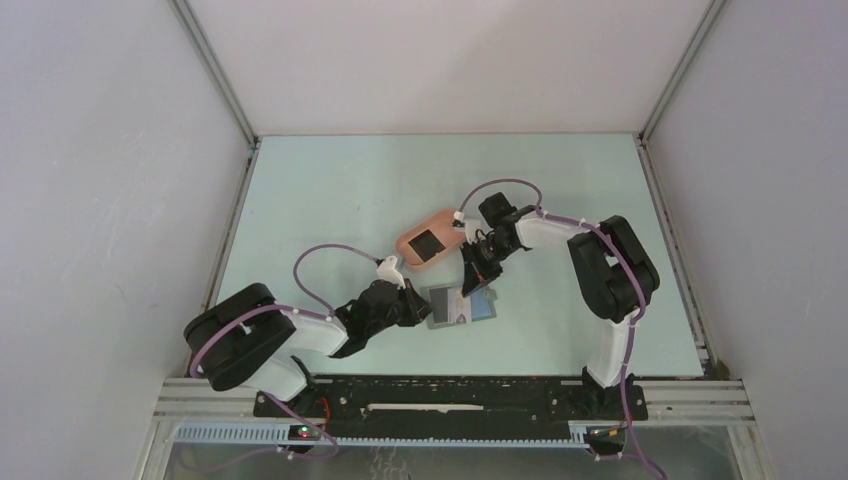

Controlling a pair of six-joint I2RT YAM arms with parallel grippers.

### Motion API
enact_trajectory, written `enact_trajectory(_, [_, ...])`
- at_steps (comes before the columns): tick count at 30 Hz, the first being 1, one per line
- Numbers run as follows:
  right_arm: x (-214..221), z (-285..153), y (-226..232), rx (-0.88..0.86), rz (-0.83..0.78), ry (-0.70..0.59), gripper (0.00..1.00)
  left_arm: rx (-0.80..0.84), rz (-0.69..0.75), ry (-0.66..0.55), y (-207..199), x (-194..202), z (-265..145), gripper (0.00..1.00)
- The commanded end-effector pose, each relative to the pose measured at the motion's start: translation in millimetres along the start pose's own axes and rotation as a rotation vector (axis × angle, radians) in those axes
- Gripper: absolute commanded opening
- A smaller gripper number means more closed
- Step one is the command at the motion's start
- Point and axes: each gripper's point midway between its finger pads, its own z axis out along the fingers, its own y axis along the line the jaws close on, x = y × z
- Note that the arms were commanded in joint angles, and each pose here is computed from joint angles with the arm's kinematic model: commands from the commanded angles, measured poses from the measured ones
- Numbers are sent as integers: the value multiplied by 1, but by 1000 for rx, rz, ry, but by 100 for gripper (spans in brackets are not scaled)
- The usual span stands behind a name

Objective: Put the credit cards into the card holder
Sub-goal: Insert the credit card into the card holder.

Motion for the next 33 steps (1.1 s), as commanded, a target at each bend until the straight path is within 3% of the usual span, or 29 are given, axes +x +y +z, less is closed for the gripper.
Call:
enact_trajectory(1, [-1, 2, -8, 89, -36, 8, 0, -35, 49, -5, 3, -4, 2, 0])
enact_trajectory(33, [-26, 9, -5, -14, 54, -72, 0, -1, 58, 16, -5, -2, 4, 0])
